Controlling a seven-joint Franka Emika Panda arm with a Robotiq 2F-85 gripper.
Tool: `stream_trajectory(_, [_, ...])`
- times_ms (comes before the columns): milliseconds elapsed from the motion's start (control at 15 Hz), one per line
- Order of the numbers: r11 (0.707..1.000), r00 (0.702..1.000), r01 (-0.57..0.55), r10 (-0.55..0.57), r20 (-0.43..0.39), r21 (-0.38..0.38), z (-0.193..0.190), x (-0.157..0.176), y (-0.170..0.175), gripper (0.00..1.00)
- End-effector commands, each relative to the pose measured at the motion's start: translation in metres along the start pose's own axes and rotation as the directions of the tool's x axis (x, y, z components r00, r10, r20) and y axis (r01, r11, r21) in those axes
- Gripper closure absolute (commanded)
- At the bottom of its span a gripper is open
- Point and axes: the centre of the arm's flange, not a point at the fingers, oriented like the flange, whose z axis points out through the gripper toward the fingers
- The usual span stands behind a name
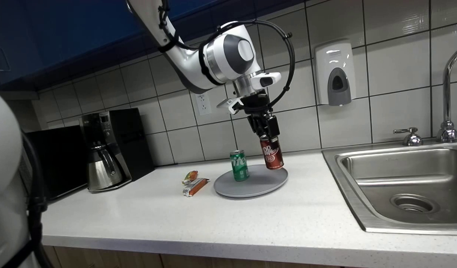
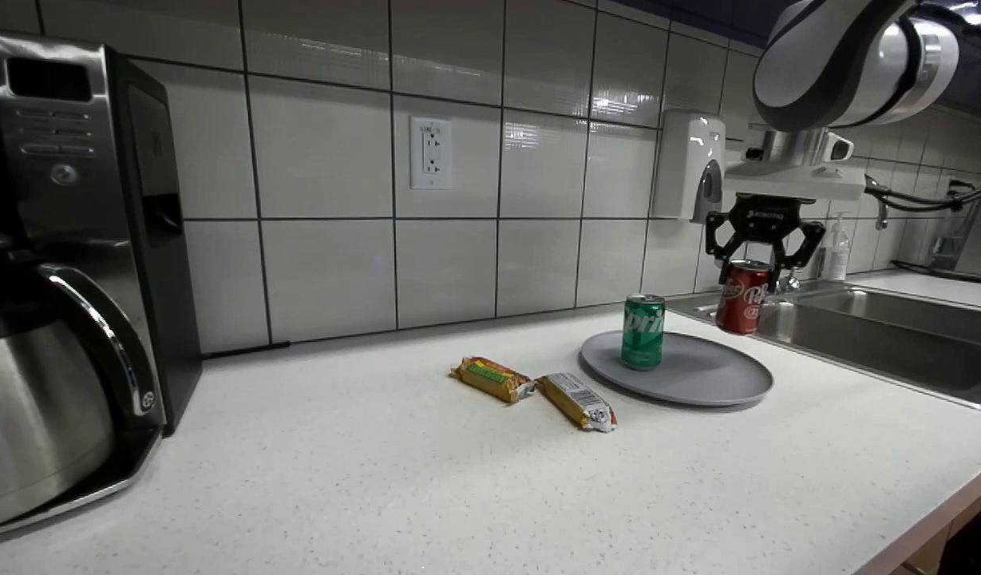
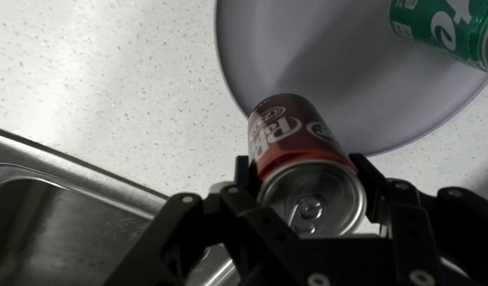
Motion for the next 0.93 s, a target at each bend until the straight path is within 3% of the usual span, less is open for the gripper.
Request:
stream_trajectory(0, [0.999, 0.999, 0.030, -0.029, 0.017, -0.016, 0.001, 0.015, -0.019, 0.62])
stream_trajectory(867, [0.979, 0.980, 0.184, -0.176, 0.093, -0.085, 0.040, 0.019, -0.059, 0.62])
